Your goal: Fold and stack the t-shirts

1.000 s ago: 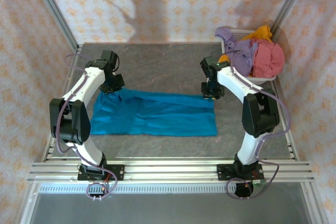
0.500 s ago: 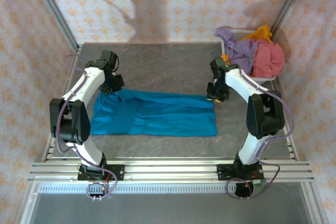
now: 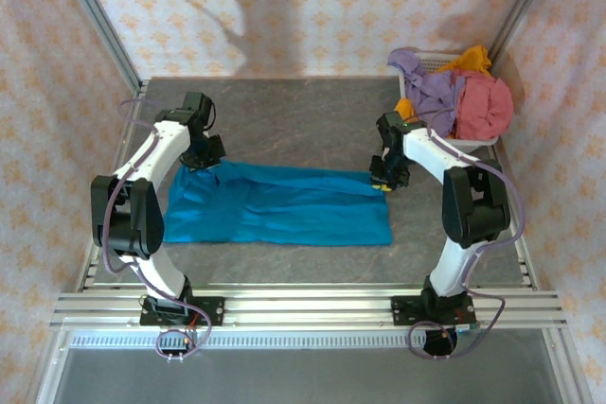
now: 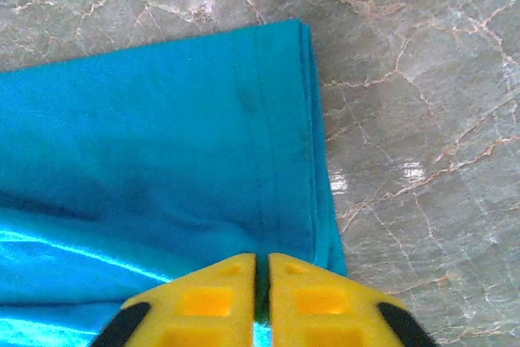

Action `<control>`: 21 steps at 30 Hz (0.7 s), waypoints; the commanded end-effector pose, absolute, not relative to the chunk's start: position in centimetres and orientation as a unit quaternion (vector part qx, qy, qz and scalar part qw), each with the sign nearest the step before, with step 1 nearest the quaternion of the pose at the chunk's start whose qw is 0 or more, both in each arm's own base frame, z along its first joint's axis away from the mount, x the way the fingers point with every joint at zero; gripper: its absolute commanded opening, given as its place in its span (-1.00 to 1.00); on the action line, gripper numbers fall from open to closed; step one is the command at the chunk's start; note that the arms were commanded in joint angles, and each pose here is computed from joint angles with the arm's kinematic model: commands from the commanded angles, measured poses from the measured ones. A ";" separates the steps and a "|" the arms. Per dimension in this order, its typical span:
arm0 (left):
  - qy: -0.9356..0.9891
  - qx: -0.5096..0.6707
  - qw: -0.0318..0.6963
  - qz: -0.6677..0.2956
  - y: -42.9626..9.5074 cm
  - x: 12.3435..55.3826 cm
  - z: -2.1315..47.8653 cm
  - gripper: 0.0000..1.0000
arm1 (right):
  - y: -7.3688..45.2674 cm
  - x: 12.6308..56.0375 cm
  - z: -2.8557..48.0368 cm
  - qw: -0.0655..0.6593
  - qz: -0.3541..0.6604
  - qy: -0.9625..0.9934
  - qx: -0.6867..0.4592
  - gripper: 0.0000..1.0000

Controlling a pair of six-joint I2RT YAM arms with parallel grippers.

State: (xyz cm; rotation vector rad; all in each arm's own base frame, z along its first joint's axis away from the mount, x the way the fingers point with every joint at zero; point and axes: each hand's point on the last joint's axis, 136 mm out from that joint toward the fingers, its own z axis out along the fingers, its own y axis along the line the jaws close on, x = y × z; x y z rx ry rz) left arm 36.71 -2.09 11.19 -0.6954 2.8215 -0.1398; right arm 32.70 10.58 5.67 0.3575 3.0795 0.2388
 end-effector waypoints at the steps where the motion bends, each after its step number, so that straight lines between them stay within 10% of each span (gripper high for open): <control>1: 0.966 -0.233 0.107 -0.040 -1.6 37.1 11.5 -1.00 | 10.6 34.1 6.7 0.034 0.071 0.991 0.111 -0.95; 21: 0.969 -0.214 0.118 -0.043 -0.4 47.4 12.4 -1.00 | 7.9 46.2 10.6 0.139 0.024 0.984 0.111 -1.00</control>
